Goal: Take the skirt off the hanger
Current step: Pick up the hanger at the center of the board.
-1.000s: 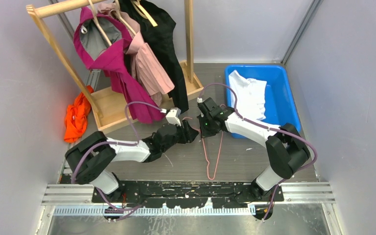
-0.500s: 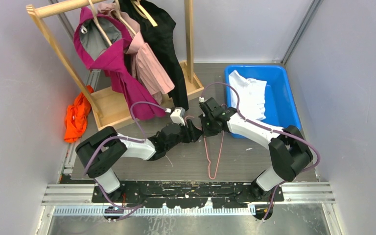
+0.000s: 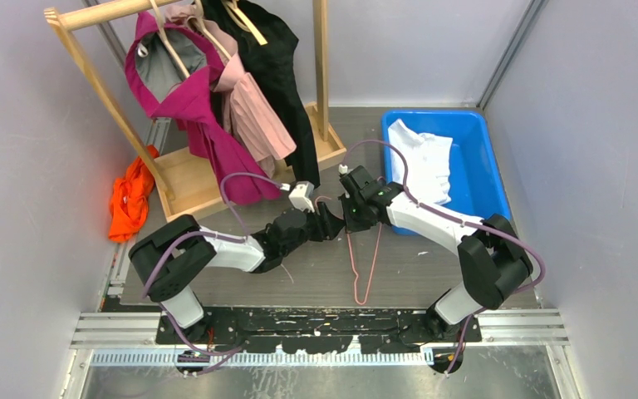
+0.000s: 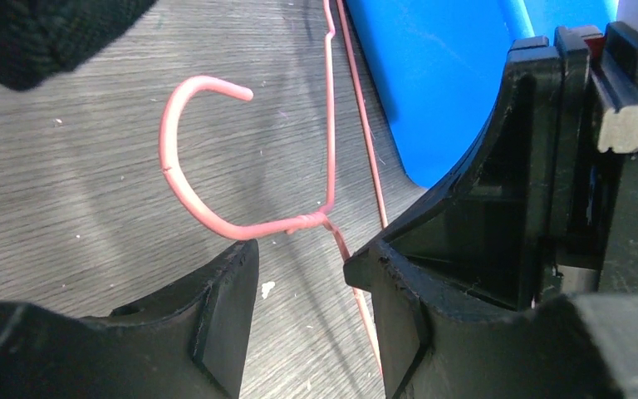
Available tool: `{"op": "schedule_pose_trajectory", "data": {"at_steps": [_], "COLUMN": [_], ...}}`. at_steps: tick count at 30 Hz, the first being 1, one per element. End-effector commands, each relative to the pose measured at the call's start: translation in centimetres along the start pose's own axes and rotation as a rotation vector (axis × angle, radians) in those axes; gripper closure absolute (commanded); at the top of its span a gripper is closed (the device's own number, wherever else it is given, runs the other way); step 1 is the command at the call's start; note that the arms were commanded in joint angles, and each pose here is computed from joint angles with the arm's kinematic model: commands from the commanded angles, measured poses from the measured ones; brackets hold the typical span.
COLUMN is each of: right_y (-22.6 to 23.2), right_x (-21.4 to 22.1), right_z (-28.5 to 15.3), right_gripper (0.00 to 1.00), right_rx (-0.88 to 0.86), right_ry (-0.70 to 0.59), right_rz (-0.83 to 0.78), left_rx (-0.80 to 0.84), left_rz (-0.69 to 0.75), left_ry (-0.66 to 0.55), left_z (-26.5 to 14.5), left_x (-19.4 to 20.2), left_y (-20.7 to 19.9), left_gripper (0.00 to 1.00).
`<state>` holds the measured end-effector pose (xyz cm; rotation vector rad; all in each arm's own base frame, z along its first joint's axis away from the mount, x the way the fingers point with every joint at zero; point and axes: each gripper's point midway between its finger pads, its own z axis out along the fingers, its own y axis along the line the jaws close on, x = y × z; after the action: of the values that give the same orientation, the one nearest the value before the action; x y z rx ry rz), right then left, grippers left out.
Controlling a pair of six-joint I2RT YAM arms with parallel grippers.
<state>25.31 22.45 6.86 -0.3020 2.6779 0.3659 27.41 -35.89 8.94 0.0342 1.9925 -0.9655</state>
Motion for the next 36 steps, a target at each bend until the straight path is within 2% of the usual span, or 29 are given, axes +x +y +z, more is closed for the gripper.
{"op": "schedule_pose_trajectory", "data": {"at_steps": [1, 6, 14, 27, 29, 31, 33, 34, 36], "right_y": [1.7, 1.8, 2.1, 2.6, 2.8, 2.8, 2.9, 2.9, 2.8], "right_x": [-1.1, -1.1, -1.0, -1.9, -2.2, -2.2, -2.2, -2.1, -1.9], "right_z": [-1.6, -1.7, -1.6, -1.4, -1.4, -1.3, -1.2, -1.2, -1.1], "right_gripper": [0.99, 0.99, 0.99, 0.99, 0.99, 0.99, 0.99, 0.99, 0.99], "right_rx": [-0.076, -0.08, -0.096, -0.111, -0.115, -0.116, -0.118, -0.12, -0.12], "right_ry": [-0.049, -0.05, -0.039, -0.06, -0.067, -0.067, -0.066, -0.064, -0.061], "right_rz": [-0.014, -0.015, -0.018, -0.028, -0.029, -0.03, -0.029, -0.028, -0.028], "left_rx": [0.021, -0.001, 0.028, 0.075, 0.078, 0.087, 0.094, 0.097, 0.104], "left_rz": [-0.013, -0.018, -0.027, -0.081, -0.088, -0.091, -0.087, -0.084, -0.081], "left_ry": [-0.142, -0.163, -0.167, -0.111, -0.099, -0.098, -0.101, -0.102, -0.105], "left_z": [0.8, 1.2, 2.2, 3.5, 3.6, 3.6, 3.7, 3.7, 3.8], "left_x": [-3.5, -3.9, -4.3, -2.9, -2.5, -2.4, -2.4, -2.5, -2.6], "left_y": [-1.5, -0.7, -1.7, -2.6, -2.5, -2.6, -2.7, -2.8, -3.0], "left_gripper": [0.48, 0.48, 0.48, 0.5, 0.56, 0.68, 0.83, 0.96, 1.0]}}
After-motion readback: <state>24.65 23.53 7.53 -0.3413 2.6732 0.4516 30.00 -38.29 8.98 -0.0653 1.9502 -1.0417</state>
